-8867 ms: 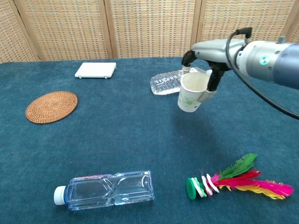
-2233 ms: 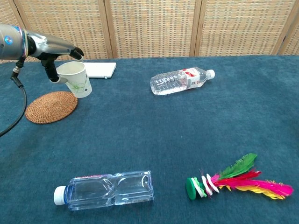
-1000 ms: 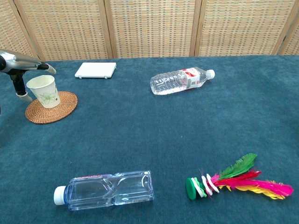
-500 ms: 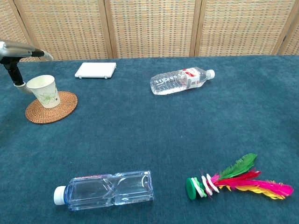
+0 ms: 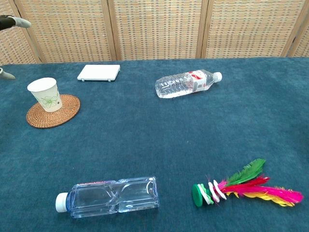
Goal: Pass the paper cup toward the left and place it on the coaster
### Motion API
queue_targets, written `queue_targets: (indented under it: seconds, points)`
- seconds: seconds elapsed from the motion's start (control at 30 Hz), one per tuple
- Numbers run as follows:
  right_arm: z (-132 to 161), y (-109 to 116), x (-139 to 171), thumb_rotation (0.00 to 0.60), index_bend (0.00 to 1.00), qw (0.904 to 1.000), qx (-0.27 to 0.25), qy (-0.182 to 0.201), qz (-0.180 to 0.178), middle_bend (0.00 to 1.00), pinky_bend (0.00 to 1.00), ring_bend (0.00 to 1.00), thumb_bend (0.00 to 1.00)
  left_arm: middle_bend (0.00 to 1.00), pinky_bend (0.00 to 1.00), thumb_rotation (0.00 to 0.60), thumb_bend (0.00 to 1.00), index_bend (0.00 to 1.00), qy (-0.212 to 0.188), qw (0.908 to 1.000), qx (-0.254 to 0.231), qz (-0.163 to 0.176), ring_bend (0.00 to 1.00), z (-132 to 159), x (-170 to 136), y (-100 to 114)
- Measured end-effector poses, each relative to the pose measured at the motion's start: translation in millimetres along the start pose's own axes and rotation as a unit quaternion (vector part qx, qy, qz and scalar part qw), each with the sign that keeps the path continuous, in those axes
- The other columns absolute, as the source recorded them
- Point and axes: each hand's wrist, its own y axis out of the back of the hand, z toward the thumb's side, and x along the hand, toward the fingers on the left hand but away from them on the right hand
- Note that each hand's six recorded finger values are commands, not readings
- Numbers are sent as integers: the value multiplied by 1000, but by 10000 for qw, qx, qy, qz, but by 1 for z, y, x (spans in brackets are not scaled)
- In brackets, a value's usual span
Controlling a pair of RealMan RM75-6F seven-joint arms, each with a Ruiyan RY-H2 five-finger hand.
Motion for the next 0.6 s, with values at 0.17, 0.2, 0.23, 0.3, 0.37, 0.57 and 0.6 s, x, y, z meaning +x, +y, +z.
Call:
queue_targets:
  seconds: [0.17, 0.2, 0.23, 0.3, 0.37, 0.57, 0.6]
  points:
    - [4, -3, 0, 600, 0, 9999, 122, 79, 51, 0, 0, 0, 83, 0, 0, 600, 132, 0, 23, 9996, -237, 177, 0, -4, -57, -9]
    - [5, -4, 0, 600, 0, 9998, 143, 90, 61, 0, 0, 0, 83, 0, 0, 600, 132, 0, 39, 9996, -237, 173, 0, -5, -66, -12]
    - [5, -5, 0, 600, 0, 9998, 173, 96, 77, 0, 0, 0, 83, 0, 0, 600, 132, 0, 66, 9995, -245, 165, 0, -7, -74, -15]
    - [6, -7, -1, 600, 0, 9997, 216, 100, 101, 0, 0, 0, 82, 0, 0, 600, 132, 0, 152, 9993, -304, 158, 0, -10, -92, -20]
    - [6, -9, -1, 600, 0, 9996, 256, 100, 116, 0, 0, 0, 83, 0, 0, 600, 130, 0, 184, 9991, -361, 150, 0, -12, -106, -23]
    - [7, -12, -2, 600, 0, 9988, 470, 127, 107, 0, 0, 0, 83, 0, 0, 600, 130, 0, 54, 9991, -405, 83, 0, -8, -137, -29]
    - [8, -12, -2, 600, 0, 9986, 503, 129, 107, 0, 0, 0, 83, 0, 0, 600, 130, 0, 43, 9991, -414, 46, 0, -8, -142, -31]
